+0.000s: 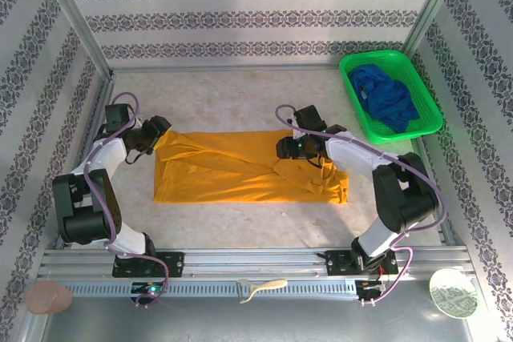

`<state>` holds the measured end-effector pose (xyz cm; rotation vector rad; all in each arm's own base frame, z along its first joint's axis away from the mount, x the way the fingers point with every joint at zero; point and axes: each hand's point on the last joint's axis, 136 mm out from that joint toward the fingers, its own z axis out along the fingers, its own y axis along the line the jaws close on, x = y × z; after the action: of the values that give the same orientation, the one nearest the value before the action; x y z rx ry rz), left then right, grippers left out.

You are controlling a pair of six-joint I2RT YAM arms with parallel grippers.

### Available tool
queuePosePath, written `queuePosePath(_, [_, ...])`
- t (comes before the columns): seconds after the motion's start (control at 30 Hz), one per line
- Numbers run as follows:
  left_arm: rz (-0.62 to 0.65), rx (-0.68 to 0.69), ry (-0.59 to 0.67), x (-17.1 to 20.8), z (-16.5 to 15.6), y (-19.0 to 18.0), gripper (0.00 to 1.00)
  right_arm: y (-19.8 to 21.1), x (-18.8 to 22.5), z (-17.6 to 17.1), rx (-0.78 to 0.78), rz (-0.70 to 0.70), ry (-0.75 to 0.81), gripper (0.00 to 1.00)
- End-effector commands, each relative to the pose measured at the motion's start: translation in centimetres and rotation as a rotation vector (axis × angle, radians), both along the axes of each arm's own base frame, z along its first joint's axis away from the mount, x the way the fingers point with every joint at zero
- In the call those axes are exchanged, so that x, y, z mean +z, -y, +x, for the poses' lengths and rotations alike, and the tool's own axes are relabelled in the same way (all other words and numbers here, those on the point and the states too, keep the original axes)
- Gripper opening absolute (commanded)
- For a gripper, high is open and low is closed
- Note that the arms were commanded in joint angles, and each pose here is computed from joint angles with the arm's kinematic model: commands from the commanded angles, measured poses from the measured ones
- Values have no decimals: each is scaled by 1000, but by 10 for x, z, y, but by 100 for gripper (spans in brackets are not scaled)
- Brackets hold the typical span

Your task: Fold the inside-out t-shirt

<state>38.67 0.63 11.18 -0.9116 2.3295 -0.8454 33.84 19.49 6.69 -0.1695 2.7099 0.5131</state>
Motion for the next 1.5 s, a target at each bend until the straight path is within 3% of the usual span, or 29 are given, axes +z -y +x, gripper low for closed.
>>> queuePosePath(0.0, [-24, -13, -14, -5, -4, 8, 68, -4, -9, 7, 36, -42, 13, 54])
queuePosePath(0.1, [-23, -14, -11, -4, -3, 9, 68, -7, -22, 8, 54, -58, -13, 44])
queuePosePath(0.13, [-25, -14, -12, -4, -3, 10, 68, -7, -24, 8, 55, -62, -17, 35])
queuePosePath(0.2, [-26, -13, -12, -3, -3, 10, 67, -6, -26, 6, 60, -71, -27, 8])
queuePosePath(0.23, [-25, -13, -10, -2, -2, 10, 67, -5, -24, 5, 59, -70, -22, 0])
queuePosePath(0.53, [-15, -28, -12, -2, -4, 12, 68, -1, 17, -31, 21, -13, 36, 0])
queuePosePath(0.77, [-16, -28, -23, -7, -6, 13, 68, -16, 2, -104, 15, 3, -7, 0])
queuePosePath(0.83, [-18, -30, -24, -8, -6, 13, 67, -20, 0, -130, 24, 29, -31, 28])
queuePosePath(0.87, [-15, -31, -24, -7, -6, 14, 67, -21, 4, -141, 30, 48, -31, 38])
queuePosePath(0.93, [-8, -33, -27, -7, -6, 13, 67, -13, 18, -148, 1, 80, 13, 48])
queuePosePath(1.07, [-4, -36, -30, -5, -5, 13, 68, 25, 42, -116, -134, 131, 90, 50])
queuePosePath(1.2, [8, -42, -31, -1, -4, 13, 67, 38, 47, -76, -160, 109, 106, 48])
queuePosePath(1.37, [9, -53, -45, -2, -2, 16, 68, 30, 17, -31, -142, 56, 34, 41])
queuePosePath(1.47, [18, -72, -53, 0, -2, 19, 67, 26, -6, -26, -128, 38, -28, 30])
